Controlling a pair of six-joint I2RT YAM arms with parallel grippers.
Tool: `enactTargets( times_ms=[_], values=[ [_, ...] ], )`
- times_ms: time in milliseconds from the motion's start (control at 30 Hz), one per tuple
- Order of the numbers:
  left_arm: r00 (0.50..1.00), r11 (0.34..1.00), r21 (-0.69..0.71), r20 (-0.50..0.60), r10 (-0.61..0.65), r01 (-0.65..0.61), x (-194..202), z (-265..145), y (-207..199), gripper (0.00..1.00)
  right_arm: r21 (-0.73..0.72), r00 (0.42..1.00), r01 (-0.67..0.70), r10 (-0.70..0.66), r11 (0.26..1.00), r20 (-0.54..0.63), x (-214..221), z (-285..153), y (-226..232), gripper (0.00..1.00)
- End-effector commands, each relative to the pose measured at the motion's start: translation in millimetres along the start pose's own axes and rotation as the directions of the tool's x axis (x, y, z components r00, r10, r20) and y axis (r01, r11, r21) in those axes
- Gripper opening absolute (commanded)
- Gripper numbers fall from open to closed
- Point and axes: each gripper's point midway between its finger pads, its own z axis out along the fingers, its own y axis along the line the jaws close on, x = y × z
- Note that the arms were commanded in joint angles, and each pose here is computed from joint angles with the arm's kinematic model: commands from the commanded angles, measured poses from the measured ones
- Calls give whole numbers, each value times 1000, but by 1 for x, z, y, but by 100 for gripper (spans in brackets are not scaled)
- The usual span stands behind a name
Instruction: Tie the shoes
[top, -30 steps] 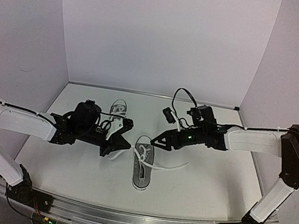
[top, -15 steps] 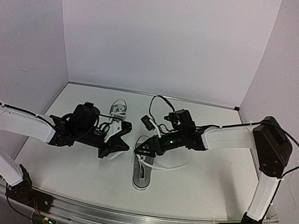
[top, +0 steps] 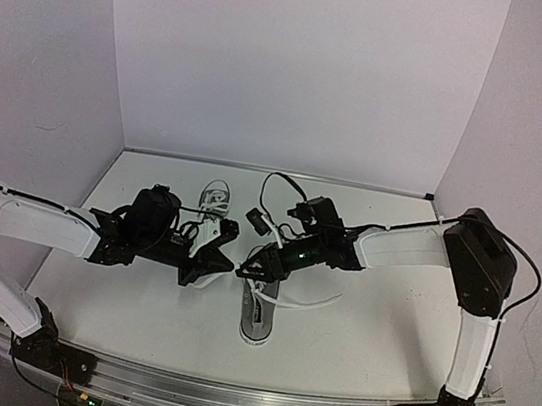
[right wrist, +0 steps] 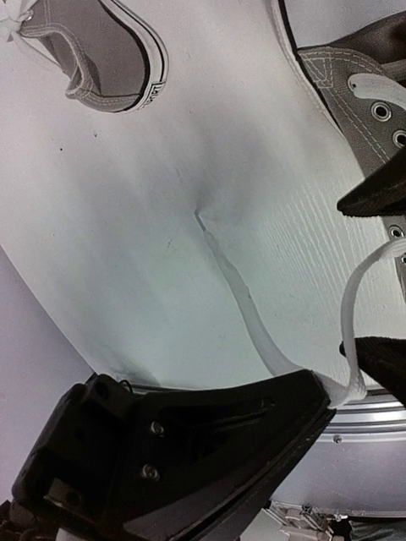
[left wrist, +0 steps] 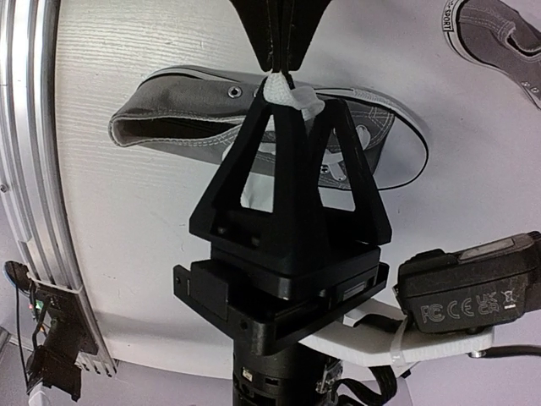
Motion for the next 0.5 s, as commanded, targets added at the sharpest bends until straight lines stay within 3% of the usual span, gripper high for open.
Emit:
enactTargets(
  times_ms=[0, 100, 333, 467],
  values=[
    [998, 998, -43, 49, 47, -45, -20, -10, 7, 0, -27, 998, 61, -60, 998, 33, -17, 1, 9, 25],
    [999, 997, -60, 27, 44, -42, -15, -10, 9, 2, -19, 998, 58, -57, 998, 39, -18, -4, 13, 1],
    [997, 997, -68, -80, 19, -25, 17, 0, 11, 5, 13, 995, 68, -68, 998, 73, -25, -24, 27, 0],
    [997, 998, -64, -81, -7, 2, 24, 9, 12, 5, 49, 992, 75, -79, 996, 98, -31, -37, 33, 0]
  ],
)
